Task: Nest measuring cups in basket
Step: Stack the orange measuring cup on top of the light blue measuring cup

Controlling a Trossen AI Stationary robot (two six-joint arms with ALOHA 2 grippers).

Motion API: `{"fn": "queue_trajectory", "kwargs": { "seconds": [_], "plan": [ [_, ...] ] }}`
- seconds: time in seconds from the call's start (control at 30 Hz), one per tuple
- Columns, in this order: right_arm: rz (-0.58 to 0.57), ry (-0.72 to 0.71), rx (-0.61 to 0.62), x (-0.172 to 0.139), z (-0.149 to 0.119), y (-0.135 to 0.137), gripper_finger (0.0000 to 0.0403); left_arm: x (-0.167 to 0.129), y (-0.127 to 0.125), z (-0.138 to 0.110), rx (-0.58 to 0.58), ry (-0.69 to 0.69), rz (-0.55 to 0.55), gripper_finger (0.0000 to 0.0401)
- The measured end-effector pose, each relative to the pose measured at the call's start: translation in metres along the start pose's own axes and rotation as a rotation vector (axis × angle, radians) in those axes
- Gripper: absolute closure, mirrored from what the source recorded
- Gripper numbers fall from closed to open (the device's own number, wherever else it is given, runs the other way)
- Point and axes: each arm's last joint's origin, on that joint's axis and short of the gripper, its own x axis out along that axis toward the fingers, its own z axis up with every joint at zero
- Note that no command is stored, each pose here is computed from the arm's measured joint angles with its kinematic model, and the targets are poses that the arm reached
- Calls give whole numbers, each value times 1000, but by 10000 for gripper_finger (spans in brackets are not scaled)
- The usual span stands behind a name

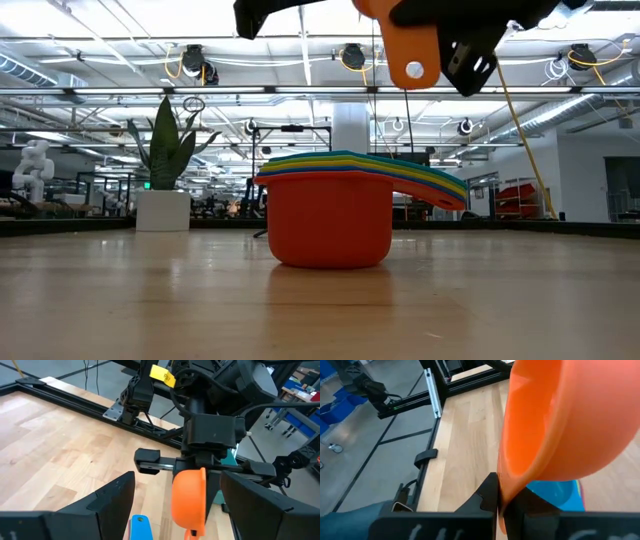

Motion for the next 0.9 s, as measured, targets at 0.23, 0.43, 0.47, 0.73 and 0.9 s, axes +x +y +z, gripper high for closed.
{"fn": "queue_trajectory", "kwargs": {
  "seconds": [0.23,0.43,0.47,0.73,0.9],
  "plan": [
    [-20,-1,-34,3,5,-9,403,0,1,0,28,-1,2,105],
    [7,21,-47,6,10,-19,403,1,5,2,26,-3,16,105],
    [3,19,-53,7,11,-20,403,2,6,2,26,-3,19,105],
    [1,35,-82,10,18,-34,403,3,12,2,50,32,26,105],
    [-8,45,-104,12,22,-45,403,3,14,1,58,53,23,105]
  ]
}}
